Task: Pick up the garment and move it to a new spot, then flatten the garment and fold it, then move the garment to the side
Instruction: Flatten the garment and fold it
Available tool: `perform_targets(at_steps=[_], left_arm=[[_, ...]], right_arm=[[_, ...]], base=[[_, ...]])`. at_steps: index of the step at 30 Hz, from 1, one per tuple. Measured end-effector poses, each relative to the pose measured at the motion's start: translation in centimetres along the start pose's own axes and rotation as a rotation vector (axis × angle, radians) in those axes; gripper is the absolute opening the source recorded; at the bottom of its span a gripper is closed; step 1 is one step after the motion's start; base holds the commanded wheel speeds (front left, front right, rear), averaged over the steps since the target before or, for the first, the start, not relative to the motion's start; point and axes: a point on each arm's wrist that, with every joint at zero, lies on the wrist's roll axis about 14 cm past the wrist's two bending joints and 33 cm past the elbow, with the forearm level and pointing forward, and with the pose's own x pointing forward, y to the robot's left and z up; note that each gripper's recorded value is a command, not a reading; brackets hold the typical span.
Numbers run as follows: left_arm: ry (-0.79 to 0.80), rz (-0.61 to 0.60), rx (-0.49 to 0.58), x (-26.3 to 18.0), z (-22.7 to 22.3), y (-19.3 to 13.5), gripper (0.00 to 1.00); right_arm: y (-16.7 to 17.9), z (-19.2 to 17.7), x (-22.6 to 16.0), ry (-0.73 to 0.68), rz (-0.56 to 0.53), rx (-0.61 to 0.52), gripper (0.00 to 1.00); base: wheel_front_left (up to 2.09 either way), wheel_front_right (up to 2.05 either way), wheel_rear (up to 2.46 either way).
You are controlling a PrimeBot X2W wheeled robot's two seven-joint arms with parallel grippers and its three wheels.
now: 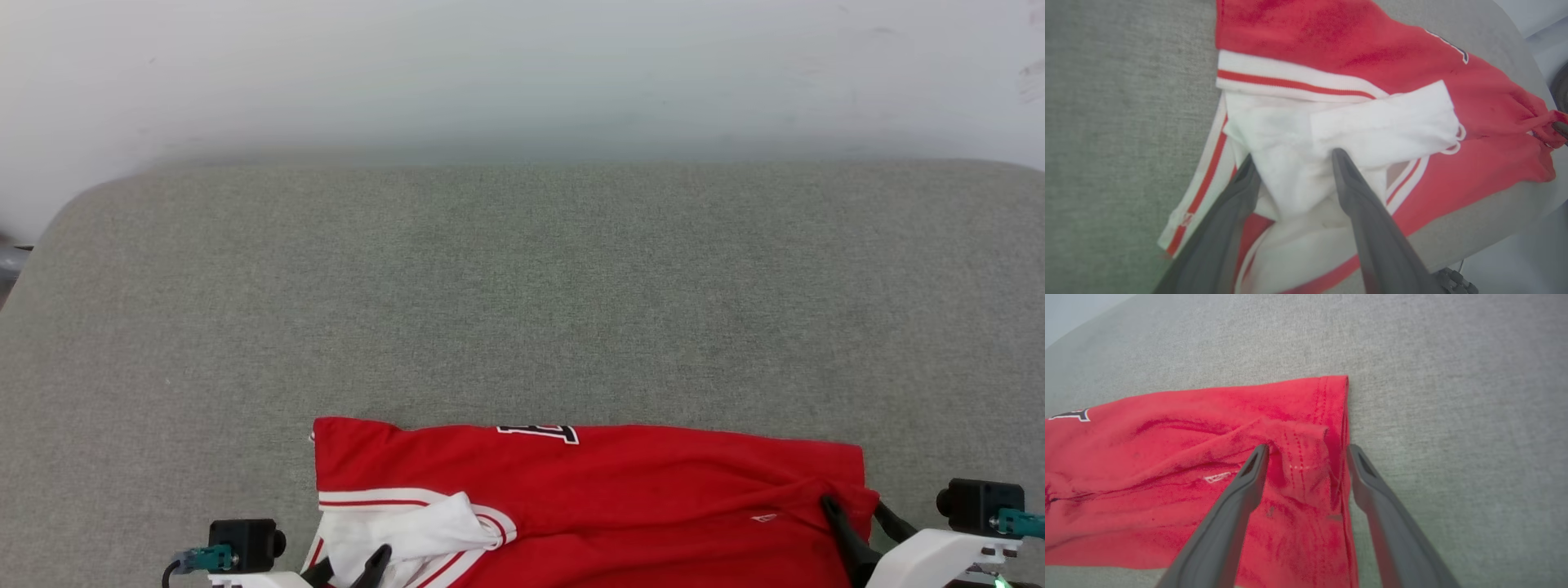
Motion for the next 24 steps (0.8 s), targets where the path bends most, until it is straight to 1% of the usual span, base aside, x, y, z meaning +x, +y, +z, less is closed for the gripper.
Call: perform_targets(at_steps=[4, 7, 10, 13, 15, 19, 21, 24], left_arm=[[-0.139, -0.007, 0.086, 0.1, 2.7, -0.4, 1.0], [-0.243, -0.014, 0.142, 0.0, 4.8, -0.8, 1.0], [-0.344, -0.016, 0.189, -0.2, 7.2, -1.5, 1.0], [-0.43, -0.008, 0.241, -0.7, 9.3, -2.2, 1.0], [-0.489, -0.004, 0.254, -1.1, 10.8, -2.7, 1.0], [-0.676, 0.013, 0.302, -2.8, 15.4, -3.9, 1.0], [-0.734, 0.03, 0.327, -3.6, 16.4, -4.3, 1.0], [-0.777, 0.062, 0.351, -4.2, 16.7, -4.2, 1.0]], right_arm=[[0.5, 1.7, -0.8, -0.087, 0.009, 0.0, 1.0], [0.4, 2.2, -1.4, -0.086, 0.01, -0.015, 1.0], [-0.4, 3.3, -2.1, -0.091, -0.006, -0.032, 1.0], [-1.5, 4.0, -2.6, -0.074, -0.028, -0.05, 1.0], [-2.0, 4.4, -2.7, -0.051, -0.038, -0.064, 1.0], [-2.7, 4.5, -2.6, 0.023, -0.053, -0.081, 1.0], [-2.5, 4.8, -2.3, 0.052, -0.05, -0.094, 1.0], [-2.1, 5.1, -1.6, 0.089, -0.042, -0.112, 1.0]], base=[[0.0, 0.0, 0.0], [0.0, 0.0, 0.0], [0.0, 0.0, 0.0], [0.0, 0.0, 0.0], [0.0, 0.0, 0.0], [0.0, 0.0, 0.0], [0.0, 0.0, 0.0], [0.0, 0.0, 0.0]])
